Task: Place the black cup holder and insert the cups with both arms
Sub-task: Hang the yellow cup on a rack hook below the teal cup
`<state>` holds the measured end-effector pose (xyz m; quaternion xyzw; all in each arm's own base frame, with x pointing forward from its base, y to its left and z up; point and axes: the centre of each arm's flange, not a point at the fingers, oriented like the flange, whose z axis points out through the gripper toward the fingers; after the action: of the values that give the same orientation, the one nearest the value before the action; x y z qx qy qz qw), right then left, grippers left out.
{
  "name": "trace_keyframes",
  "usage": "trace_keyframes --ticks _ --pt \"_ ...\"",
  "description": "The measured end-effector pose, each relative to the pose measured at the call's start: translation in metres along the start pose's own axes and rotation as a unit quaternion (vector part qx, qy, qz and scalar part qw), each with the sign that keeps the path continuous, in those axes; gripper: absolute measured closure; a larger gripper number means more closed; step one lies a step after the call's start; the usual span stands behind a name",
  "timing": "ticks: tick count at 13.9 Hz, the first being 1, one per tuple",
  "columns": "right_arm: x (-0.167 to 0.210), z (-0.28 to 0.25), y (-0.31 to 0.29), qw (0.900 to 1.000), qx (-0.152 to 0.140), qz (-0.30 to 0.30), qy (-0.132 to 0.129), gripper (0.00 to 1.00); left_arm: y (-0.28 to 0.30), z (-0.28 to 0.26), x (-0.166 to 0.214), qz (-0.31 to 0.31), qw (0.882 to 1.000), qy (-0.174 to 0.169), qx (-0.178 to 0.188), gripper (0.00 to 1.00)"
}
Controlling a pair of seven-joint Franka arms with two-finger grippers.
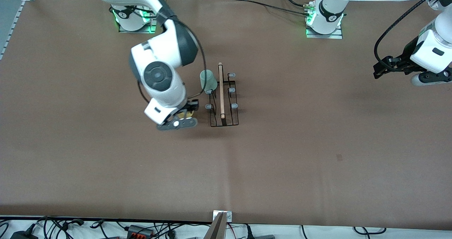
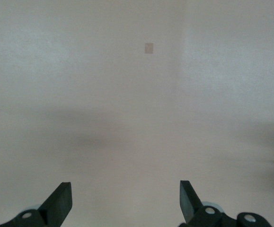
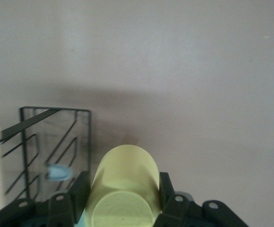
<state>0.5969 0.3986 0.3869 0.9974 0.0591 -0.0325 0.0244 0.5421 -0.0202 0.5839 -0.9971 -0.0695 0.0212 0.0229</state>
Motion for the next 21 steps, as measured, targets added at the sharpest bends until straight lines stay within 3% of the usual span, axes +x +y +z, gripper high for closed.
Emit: trace_keyframes --ticks 7,20,21 --pt "-0.011 0.000 -0.040 0.997 0.016 0.062 0.031 0.37 0.000 0.000 -0.001 0.000 1.000 -0.002 0.000 0.00" --pt "-0.003 0.041 -0.059 0.995 0.023 0.080 0.047 0.37 0.000 0.001 -0.001 0.000 1.000 -0.004 0.001 0.00" --pt "-0.003 0.042 -0.059 0.995 0.022 0.080 0.047 0.32 0.000 0.001 -0.001 0.000 1.000 -0.004 0.001 0.00"
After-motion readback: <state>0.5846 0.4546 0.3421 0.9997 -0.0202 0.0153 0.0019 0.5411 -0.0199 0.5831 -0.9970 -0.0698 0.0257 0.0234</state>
